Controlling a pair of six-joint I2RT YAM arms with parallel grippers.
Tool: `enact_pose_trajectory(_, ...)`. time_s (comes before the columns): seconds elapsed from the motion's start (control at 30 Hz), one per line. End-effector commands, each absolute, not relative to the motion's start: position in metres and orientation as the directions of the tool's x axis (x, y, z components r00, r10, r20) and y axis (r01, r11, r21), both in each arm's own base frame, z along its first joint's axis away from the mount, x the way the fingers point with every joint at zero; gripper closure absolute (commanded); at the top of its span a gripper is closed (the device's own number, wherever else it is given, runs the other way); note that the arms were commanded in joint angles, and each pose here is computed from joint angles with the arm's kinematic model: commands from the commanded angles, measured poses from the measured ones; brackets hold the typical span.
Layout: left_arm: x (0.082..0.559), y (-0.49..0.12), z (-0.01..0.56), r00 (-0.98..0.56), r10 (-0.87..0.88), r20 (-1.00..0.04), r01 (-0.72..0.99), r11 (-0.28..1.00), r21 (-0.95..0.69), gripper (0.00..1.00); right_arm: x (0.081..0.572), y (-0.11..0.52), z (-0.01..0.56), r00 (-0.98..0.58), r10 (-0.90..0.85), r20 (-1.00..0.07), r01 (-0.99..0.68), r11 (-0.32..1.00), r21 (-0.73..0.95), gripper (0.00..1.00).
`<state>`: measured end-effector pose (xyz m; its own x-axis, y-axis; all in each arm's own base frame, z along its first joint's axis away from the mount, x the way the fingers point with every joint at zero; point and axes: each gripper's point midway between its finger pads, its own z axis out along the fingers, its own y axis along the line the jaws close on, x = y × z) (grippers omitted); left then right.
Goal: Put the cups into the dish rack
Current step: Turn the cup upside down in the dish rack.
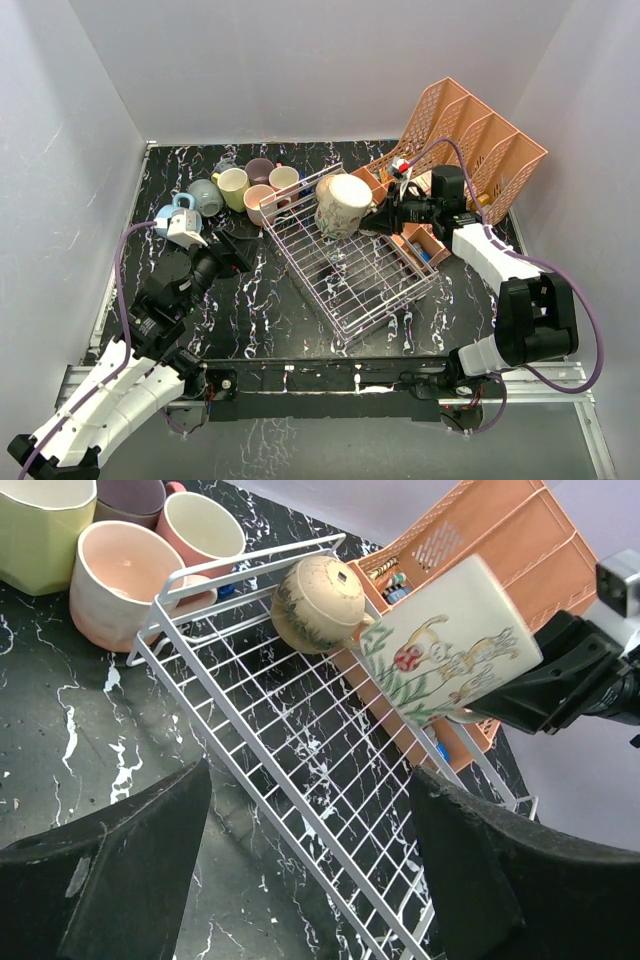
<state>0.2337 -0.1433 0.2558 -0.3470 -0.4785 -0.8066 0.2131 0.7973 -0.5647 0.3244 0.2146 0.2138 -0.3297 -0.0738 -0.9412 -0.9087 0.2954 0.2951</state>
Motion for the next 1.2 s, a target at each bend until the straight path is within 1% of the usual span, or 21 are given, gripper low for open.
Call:
enact_pose_trajectory(0.0, 0.235, -0.134, 0.264, -0.304, -0.467, -0.83, 0.205, 0.819, -0.536, 0.22, 0.335, 0.207, 0.25, -0.027, -0.159, -0.987, -0.955, 0.295, -0.022, 0.92)
enact_pose_trajectory(0.43, 0.237, -0.134, 0.257, -0.305, -0.467, -0.83, 0.197, 0.822, -0.534, 0.22, 0.363, 0.194, 0.217, -0.016, -0.273, -0.962, -0.921, 0.378, -0.092, 0.92)
enact_pose_trajectory(0.8, 0.237, -0.134, 0.253, -0.31, -0.466, -0.829, 0.192, 0.823, -0.535, 0.22, 0.382, 0.193, 0.201, 0.022, -0.316, -0.948, -0.9, 0.407, -0.157, 0.91)
enact_pose_trajectory(1.0, 0.237, -0.134, 0.25, -0.316, -0.467, -0.826, 0.191, 0.822, -0.537, 0.22, 0.388, 0.193, 0.193, 0.045, -0.34, -0.939, -0.884, 0.423, -0.196, 0.86)
enact_pose_trajectory(1.07, 0.237, -0.135, 0.25, -0.317, -0.466, -0.826, 0.191, 0.822, -0.536, 0.22, 0.389, 0.191, 0.188, 0.043, -0.353, -0.935, -0.881, 0.428, -0.202, 0.76)
enact_pose_trajectory(1.17, 0.237, -0.135, 0.251, -0.316, -0.467, -0.826, 0.192, 0.821, -0.537, 0.22, 0.389, 0.19, 0.182, 0.037, -0.364, -0.931, -0.878, 0.433, -0.204, 0.67)
